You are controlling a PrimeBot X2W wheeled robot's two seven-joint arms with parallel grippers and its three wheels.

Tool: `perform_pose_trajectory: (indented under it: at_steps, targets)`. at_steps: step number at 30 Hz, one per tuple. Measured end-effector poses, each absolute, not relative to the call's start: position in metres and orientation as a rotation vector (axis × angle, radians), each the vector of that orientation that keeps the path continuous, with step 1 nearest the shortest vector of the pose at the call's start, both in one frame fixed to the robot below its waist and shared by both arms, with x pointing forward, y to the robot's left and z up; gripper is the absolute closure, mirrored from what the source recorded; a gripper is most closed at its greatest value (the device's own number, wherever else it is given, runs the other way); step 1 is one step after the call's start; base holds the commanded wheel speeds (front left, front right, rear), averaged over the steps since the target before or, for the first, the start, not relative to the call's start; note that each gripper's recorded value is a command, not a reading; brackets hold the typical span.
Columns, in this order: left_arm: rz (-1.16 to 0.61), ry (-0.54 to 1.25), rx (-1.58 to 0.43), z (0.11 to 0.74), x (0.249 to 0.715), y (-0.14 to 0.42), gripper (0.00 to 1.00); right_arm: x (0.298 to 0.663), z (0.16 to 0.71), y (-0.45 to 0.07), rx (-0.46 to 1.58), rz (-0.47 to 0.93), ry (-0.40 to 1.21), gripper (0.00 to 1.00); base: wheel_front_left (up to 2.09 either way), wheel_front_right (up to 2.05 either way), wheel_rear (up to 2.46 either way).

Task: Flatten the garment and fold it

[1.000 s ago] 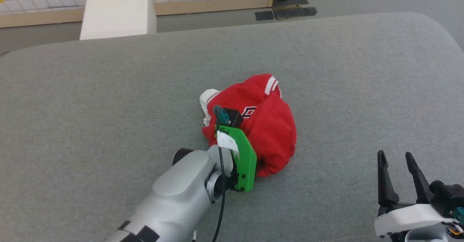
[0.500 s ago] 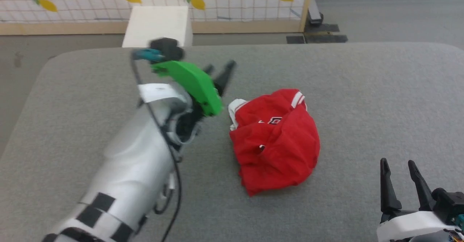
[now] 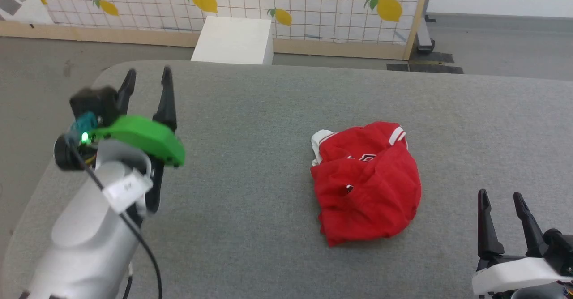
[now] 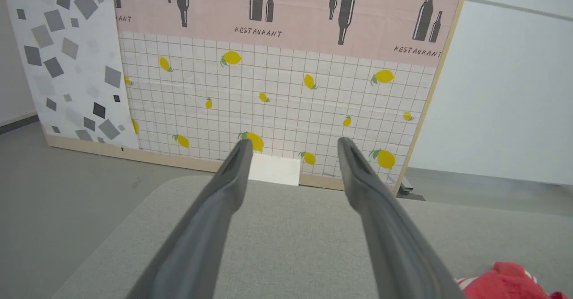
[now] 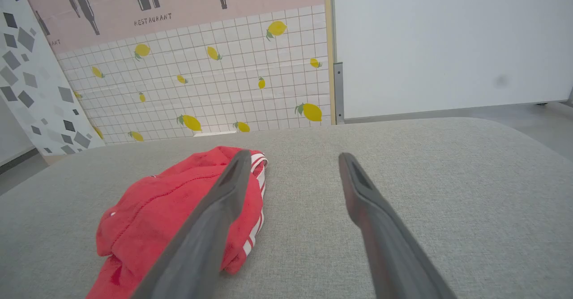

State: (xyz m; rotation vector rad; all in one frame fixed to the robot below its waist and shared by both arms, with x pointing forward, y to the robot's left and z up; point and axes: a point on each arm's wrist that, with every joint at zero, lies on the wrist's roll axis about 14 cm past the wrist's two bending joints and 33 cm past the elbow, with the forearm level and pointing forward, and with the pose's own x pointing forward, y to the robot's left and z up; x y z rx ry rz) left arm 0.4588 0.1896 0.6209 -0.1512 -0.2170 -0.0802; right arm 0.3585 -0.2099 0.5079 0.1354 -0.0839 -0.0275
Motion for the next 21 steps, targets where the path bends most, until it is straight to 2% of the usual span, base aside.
perform_pose_trajectory:
  at_steps: [5, 21]
  targets:
    - [-0.058, -0.19, -0.098, 0.595, 0.435, 0.2, 0.0, 0.362, 0.508, -0.205, 0.135, -0.011, -0.083, 0.0, 0.0, 0.0, 0.0]
    - [-0.094, -0.015, -0.144, 0.521, 0.395, 0.184, 0.0, 0.36, 0.499, -0.204, 0.145, -0.015, -0.057, 0.0, 0.0, 0.0, 0.0]
